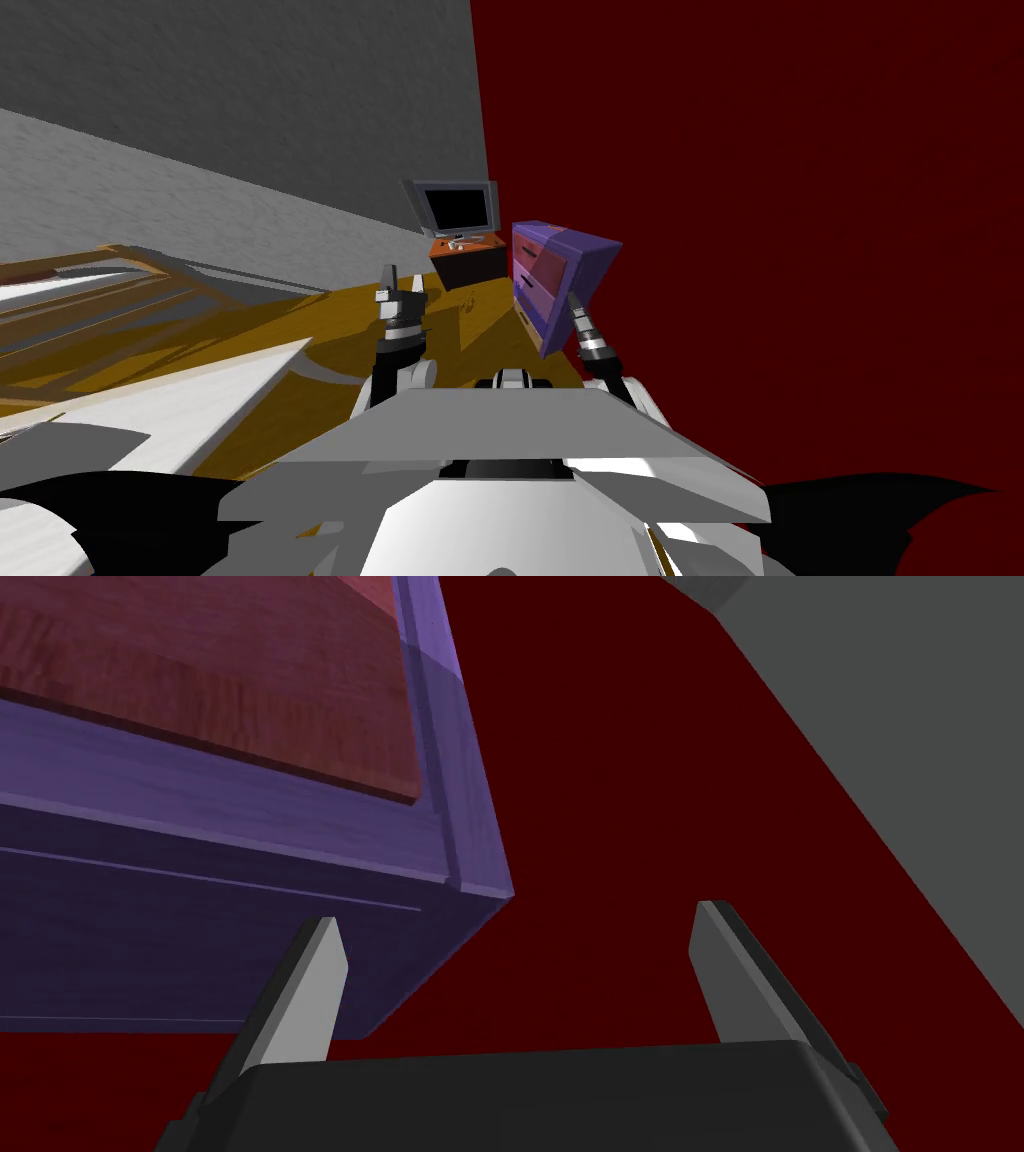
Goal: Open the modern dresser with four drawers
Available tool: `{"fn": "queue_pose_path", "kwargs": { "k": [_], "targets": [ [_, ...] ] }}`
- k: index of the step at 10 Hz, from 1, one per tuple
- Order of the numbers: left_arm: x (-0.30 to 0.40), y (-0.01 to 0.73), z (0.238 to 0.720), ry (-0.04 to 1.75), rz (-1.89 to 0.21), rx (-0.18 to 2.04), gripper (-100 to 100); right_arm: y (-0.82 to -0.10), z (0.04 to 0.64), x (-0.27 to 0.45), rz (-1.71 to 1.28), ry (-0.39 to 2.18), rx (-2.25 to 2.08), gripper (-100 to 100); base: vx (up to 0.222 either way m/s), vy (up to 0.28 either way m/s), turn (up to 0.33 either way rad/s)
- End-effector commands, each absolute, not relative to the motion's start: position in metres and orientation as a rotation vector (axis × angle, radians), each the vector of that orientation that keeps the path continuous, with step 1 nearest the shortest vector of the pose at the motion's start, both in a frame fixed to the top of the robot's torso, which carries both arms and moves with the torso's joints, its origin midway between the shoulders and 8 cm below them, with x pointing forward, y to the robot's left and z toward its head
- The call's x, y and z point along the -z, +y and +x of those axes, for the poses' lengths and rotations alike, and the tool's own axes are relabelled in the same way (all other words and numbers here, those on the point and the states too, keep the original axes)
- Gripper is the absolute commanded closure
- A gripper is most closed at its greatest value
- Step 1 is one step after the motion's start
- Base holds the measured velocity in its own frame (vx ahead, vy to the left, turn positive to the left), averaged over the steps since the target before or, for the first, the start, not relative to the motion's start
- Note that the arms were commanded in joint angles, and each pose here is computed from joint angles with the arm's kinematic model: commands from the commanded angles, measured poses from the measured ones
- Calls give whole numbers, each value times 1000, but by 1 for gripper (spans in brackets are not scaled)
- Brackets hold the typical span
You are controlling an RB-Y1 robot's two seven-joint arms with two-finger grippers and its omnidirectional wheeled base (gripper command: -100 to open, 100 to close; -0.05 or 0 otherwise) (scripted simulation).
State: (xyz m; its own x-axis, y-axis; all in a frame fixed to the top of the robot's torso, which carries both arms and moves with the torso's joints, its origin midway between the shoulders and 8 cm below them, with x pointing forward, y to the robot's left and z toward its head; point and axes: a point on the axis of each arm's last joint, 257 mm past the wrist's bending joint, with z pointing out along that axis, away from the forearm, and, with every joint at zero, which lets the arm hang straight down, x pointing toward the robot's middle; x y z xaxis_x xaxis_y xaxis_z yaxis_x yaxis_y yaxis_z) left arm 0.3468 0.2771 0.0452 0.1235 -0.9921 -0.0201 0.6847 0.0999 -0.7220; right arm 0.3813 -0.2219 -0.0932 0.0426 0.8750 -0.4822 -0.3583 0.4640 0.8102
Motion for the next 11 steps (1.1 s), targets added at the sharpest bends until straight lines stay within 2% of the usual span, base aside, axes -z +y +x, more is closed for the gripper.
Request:
{"fn": "queue_pose_path", "kwargs": {
  "k": [1,4,11],
  "targets": [
    [-45,277,347,596,-644,1354,0,-226,389,138,559,1309,-925,-100,100,113,-56],
    [-45,277,347,596,-644,1354,0,-229,391,167,554,1392,-860,-100,72,111,-51],
    [-45,277,347,596,-643,1354,0,-259,382,284,526,1709,-556,-100,83,158,-64]
  ]
}}
